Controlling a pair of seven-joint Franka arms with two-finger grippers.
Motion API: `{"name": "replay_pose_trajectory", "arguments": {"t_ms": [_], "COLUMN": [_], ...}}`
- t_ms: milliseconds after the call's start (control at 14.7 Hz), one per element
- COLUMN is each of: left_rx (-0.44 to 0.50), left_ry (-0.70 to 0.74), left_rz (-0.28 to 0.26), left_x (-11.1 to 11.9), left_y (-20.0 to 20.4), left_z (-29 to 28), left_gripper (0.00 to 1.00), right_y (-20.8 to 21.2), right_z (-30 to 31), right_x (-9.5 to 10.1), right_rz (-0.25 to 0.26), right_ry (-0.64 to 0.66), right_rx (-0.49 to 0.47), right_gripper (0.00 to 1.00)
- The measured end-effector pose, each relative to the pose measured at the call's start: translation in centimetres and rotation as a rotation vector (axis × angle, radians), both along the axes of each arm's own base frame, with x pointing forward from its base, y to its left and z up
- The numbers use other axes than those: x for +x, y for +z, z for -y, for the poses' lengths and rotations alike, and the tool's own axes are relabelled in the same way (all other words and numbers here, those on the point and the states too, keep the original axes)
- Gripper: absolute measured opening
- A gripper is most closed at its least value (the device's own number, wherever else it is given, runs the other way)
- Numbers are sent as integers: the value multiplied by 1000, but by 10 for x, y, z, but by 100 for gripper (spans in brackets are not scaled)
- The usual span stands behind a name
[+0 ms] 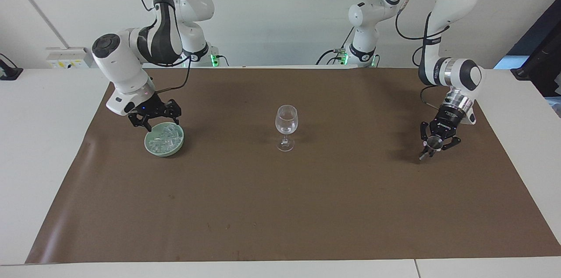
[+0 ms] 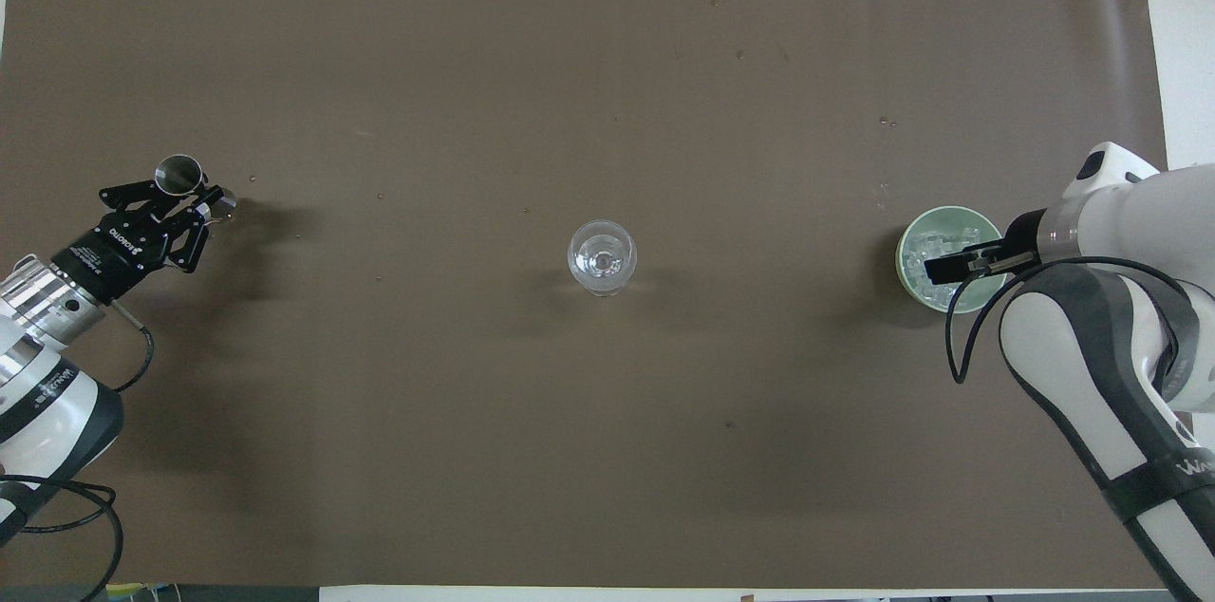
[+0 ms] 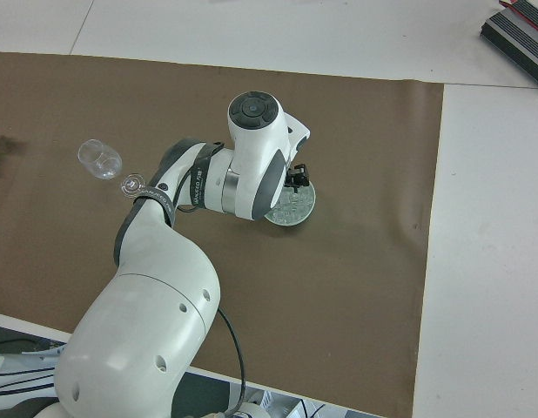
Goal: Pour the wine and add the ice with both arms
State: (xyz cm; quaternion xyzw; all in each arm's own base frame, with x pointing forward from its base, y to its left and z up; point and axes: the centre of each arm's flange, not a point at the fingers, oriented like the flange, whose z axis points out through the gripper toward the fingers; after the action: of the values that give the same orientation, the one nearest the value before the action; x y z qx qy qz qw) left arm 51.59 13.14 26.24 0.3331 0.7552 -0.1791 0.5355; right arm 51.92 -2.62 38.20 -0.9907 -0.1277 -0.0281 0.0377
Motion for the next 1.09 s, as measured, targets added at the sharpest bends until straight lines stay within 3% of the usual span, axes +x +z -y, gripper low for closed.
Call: {"name": "replay_pose_trajectory", "arguments": {"t_ms": [136,204,273,1022,1090], "left_rx": [-11,-14,-21,-58,-60], "left_ry": [20,25,33,102,106], "left_rz": [-15,-22,-28,-39,-40], "left_x": [-8,-12,-15,-27,-28], "left_y": [-8,-11,-13,-24,-24], "left_z": [-8,-10,-10,-18,-18], "left_gripper": [22,22,22,22,29], "right_y": [-10,-14,-17,-59,-59], "right_z": [6,7,7,-7,-8], "right_x": [0,1,3,13,13], "right_rz": [17,21,29,24,24], "right_ry": [8,6,3,6,6], "right_rx": [-6,-8,-9,-19,-19], "right_gripper": [97,88,84,81,81]}}
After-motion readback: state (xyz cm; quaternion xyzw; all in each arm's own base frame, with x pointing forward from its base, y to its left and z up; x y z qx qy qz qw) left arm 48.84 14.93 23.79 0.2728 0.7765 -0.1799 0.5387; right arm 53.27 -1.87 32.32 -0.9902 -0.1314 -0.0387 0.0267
